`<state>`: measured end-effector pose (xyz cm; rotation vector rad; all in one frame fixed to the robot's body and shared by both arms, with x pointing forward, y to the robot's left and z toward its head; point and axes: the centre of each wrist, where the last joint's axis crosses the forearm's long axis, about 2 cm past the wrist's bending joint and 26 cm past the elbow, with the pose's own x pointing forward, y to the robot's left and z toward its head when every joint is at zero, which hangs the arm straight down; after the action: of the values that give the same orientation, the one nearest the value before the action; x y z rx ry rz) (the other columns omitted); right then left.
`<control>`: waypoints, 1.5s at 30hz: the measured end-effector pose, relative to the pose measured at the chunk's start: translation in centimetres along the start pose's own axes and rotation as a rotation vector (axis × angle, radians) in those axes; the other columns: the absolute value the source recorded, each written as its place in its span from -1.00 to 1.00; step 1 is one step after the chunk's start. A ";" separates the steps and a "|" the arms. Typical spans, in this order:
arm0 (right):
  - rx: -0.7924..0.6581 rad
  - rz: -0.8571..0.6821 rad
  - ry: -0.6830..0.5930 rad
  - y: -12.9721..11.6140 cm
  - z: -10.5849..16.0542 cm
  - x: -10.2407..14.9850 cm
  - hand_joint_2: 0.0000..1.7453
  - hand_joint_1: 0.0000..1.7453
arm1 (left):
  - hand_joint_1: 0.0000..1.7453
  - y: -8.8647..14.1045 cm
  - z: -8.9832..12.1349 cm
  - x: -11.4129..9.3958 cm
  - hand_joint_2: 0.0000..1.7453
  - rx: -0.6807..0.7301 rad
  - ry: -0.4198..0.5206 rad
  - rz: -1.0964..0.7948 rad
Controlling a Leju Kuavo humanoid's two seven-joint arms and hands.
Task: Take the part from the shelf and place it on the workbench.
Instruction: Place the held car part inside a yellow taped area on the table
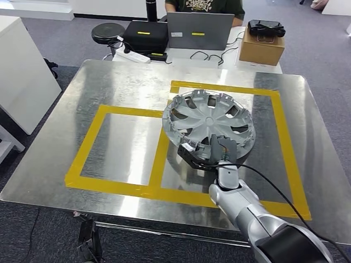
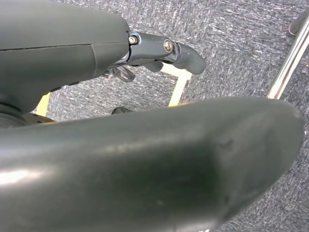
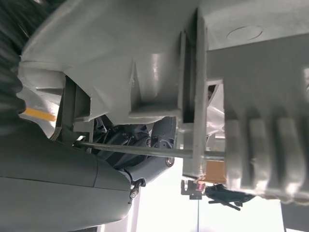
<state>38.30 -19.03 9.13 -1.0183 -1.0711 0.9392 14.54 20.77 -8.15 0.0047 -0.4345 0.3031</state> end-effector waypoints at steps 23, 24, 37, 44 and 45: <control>0.516 0.043 -0.570 -12.6 -6.8 -5.0 -1.00 -0.21 | -1.00 2.8 -0.4 -0.3 -1.00 0.049 -0.044 0.063; 0.448 0.044 -0.570 -12.7 -6.9 -5.1 -1.00 -0.21 | -1.00 2.8 -0.4 -0.3 -1.00 0.049 -0.045 0.063; 0.340 0.079 -0.568 -12.9 -6.7 -5.5 -1.00 -1.00 | -1.00 3.0 -0.4 -0.3 -1.00 0.056 -0.043 0.080; 0.345 0.100 -0.572 -12.7 -6.6 -5.6 -1.00 -1.00 | -1.00 3.0 -0.4 -0.3 -1.00 0.057 -0.043 0.081; 0.346 0.101 -0.572 -12.7 -6.5 -5.6 -1.00 -1.00 | -1.00 3.0 -0.4 -0.3 -1.00 0.057 -0.043 0.082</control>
<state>44.78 -28.88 18.92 -0.5262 -1.2682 1.4946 13.60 23.61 -8.85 0.0491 -0.4691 0.3970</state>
